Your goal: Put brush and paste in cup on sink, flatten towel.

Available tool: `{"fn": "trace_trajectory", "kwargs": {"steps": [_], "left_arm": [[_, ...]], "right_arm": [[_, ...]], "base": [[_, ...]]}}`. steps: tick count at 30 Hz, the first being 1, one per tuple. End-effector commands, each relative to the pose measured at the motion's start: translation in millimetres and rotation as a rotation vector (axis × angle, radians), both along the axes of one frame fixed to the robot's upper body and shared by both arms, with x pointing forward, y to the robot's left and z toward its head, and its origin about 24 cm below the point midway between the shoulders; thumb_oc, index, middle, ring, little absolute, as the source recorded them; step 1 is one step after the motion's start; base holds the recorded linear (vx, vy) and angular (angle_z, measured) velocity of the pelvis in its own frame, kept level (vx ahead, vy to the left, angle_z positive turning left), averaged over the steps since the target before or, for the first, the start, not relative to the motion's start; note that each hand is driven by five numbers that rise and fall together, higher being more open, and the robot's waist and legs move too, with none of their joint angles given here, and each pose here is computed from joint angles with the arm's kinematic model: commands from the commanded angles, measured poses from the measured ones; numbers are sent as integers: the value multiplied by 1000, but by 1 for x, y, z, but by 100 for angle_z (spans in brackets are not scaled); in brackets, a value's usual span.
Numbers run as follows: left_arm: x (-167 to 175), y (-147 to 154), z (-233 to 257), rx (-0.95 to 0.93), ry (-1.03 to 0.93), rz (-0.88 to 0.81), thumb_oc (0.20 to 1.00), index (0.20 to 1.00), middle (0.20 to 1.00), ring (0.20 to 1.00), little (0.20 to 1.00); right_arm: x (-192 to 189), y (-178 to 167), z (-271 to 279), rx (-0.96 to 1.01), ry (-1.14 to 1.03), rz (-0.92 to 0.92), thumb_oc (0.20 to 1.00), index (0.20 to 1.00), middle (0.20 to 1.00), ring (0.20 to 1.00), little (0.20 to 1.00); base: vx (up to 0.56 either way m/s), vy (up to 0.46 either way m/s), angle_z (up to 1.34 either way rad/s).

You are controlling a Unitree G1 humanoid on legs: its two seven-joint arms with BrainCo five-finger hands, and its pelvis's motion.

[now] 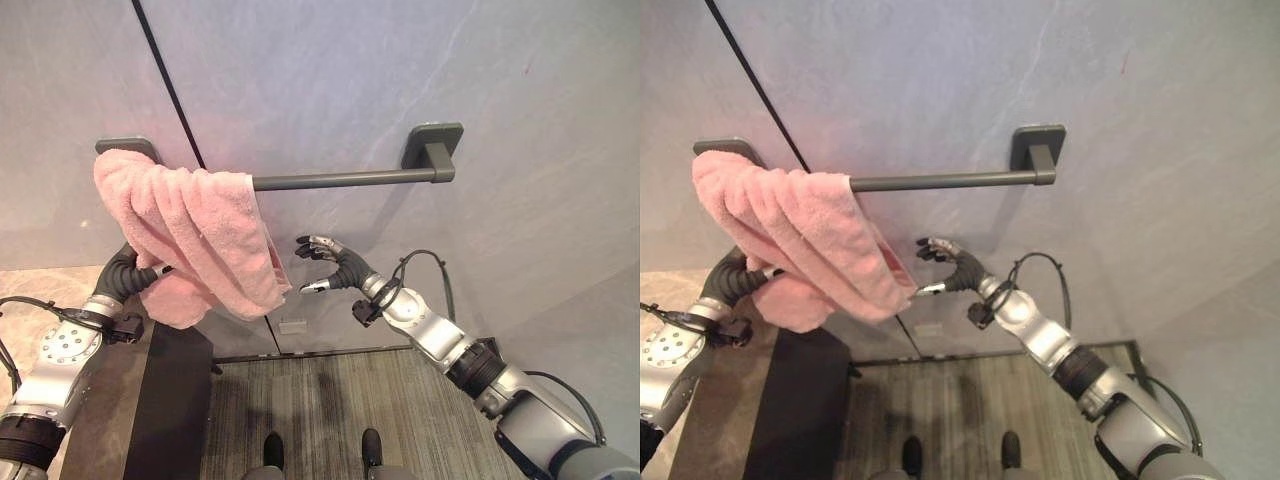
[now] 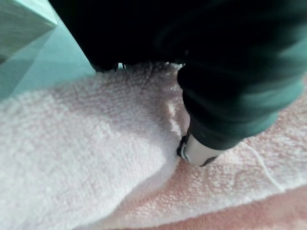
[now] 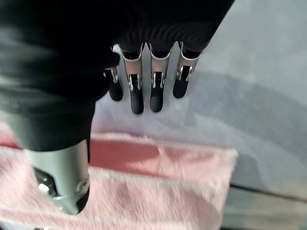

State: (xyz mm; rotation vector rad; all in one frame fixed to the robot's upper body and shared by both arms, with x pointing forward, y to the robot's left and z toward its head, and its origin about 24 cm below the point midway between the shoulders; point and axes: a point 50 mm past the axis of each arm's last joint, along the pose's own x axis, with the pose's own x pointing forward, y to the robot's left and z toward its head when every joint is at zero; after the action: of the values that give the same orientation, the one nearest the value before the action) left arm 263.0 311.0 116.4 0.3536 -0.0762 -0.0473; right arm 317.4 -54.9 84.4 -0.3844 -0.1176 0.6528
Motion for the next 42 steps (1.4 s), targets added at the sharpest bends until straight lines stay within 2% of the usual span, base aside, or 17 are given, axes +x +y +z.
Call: {"fn": "trace_trajectory", "kwargs": {"steps": [1,14,28,29,30,31,33,34,42], "left_arm": [[12,4,36,22,-119,5,200,200,200,200,200],[19,3,40,32,-117,-4,200,200,200,200,200],[18,1,29,12,-90,10,200,200,200,200,200],[18,1,28,11,-89,10,200,200,200,200,200],[18,1,28,11,-89,11,200,200,200,200,200],[19,0,28,8,-89,9,200,200,200,200,200],[19,-1,26,3,-87,9,200,200,200,200,200],[19,-1,25,3,-84,6,200,200,200,200,200],[19,-2,19,-10,-66,8,200,200,200,200,200]], "right_arm": [[7,25,25,76,-26,68,1000,1000,1000,1000,1000],[11,45,25,43,10,109,1000,1000,1000,1000,1000],[14,54,19,-1,1,72,1000,1000,1000,1000,1000],[14,54,19,-2,1,69,953,953,953,953,953],[15,55,20,1,-2,65,815,815,815,815,815],[15,56,19,0,-1,66,586,586,586,586,586],[15,57,18,-3,0,64,551,551,551,551,551],[14,58,18,-4,3,69,200,200,200,200,200],[13,62,17,1,11,71,200,200,200,200,200]], "base": [[0,0,0],[0,1,1],[0,0,0],[0,0,0],[0,0,0],[0,0,0],[0,0,0],[0,0,0],[0,0,0]]}}
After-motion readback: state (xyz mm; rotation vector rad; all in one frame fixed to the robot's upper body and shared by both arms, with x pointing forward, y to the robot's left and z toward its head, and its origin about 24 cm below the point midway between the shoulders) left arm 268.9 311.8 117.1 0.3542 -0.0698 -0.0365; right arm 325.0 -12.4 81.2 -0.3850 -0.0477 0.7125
